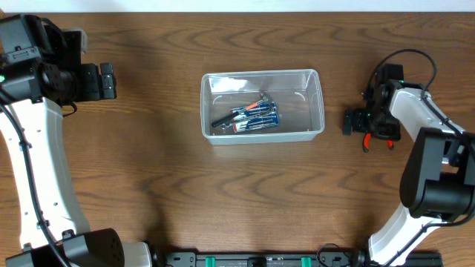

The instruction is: Pack container

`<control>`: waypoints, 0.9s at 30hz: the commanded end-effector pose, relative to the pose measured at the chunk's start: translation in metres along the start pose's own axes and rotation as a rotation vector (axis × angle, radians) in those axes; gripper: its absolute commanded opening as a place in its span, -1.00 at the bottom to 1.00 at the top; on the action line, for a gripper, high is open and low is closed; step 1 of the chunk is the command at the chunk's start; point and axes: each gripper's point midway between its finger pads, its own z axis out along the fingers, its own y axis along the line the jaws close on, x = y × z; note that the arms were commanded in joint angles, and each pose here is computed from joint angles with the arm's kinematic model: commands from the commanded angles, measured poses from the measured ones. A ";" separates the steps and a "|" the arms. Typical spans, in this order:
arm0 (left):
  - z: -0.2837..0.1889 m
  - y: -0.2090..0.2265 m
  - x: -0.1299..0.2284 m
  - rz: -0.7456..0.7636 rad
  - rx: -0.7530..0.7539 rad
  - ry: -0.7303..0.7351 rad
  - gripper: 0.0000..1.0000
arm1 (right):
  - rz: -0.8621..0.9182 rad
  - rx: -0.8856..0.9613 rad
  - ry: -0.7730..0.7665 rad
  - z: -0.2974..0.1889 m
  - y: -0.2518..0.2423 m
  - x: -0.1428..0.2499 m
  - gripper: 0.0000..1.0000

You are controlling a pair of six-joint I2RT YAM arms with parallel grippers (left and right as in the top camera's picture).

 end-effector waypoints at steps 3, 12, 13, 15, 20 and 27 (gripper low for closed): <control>0.002 -0.003 0.001 0.007 0.015 0.001 0.96 | 0.030 0.017 0.031 0.013 -0.004 0.004 0.98; 0.002 -0.003 0.000 0.007 0.015 0.000 0.96 | 0.030 0.016 0.026 0.014 -0.004 0.003 0.74; 0.002 -0.003 0.000 0.007 0.015 0.000 0.96 | 0.030 0.016 0.026 0.014 -0.004 0.003 0.68; 0.002 -0.003 0.000 0.007 0.015 0.000 0.96 | 0.030 0.016 0.027 0.014 -0.004 0.003 0.57; 0.002 -0.003 0.000 0.007 0.015 0.000 0.96 | 0.030 0.016 0.027 0.014 -0.004 0.003 0.24; 0.002 -0.003 0.000 0.007 0.015 0.000 0.96 | 0.030 0.016 0.027 0.014 -0.004 0.003 -0.12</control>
